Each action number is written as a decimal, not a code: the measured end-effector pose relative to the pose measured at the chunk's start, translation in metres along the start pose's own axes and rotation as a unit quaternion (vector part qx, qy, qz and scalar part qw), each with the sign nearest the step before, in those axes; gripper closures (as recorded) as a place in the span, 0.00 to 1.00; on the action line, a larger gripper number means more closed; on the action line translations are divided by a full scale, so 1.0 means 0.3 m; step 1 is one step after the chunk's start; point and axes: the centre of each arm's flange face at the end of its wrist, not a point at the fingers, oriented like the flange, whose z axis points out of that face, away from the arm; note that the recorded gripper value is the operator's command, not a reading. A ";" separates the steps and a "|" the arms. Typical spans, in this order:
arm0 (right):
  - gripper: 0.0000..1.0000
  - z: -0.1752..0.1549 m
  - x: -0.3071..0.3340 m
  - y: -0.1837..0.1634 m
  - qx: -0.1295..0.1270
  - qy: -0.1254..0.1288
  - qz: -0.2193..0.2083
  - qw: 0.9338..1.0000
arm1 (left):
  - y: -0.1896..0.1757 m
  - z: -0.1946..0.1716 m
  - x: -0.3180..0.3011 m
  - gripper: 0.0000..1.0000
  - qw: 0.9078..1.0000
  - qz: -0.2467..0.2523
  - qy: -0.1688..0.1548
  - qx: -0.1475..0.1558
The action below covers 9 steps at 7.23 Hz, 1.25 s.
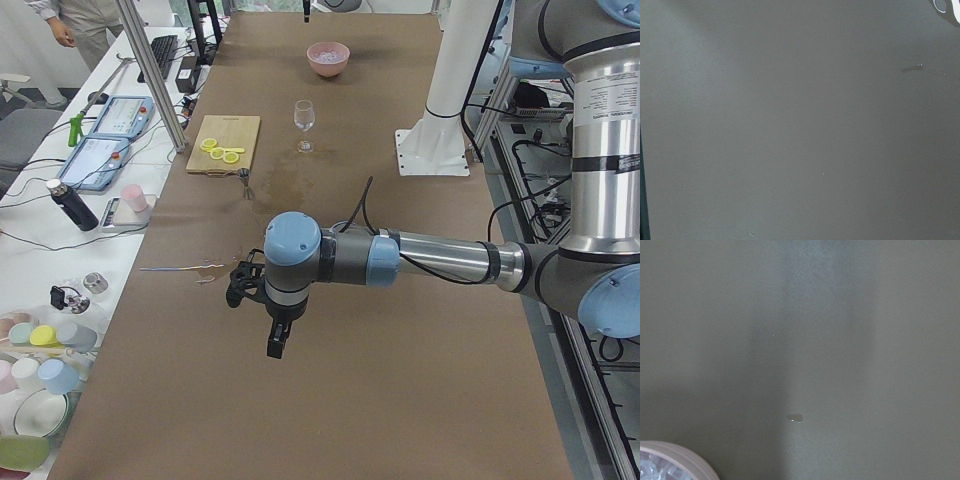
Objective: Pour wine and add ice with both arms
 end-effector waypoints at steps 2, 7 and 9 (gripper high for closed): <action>0.00 -0.015 -0.025 -0.001 0.004 -0.016 -0.003 1.000 | -0.007 -0.005 0.018 0.02 1.000 0.004 0.020 0.009; 0.00 -0.042 -0.069 0.002 0.011 -0.042 -0.013 0.999 | -0.069 -0.037 0.157 0.02 0.990 0.050 0.108 0.077; 0.00 -0.041 -0.089 0.001 0.014 -0.056 -0.011 0.998 | -0.123 0.035 0.331 0.02 0.983 0.081 0.138 0.087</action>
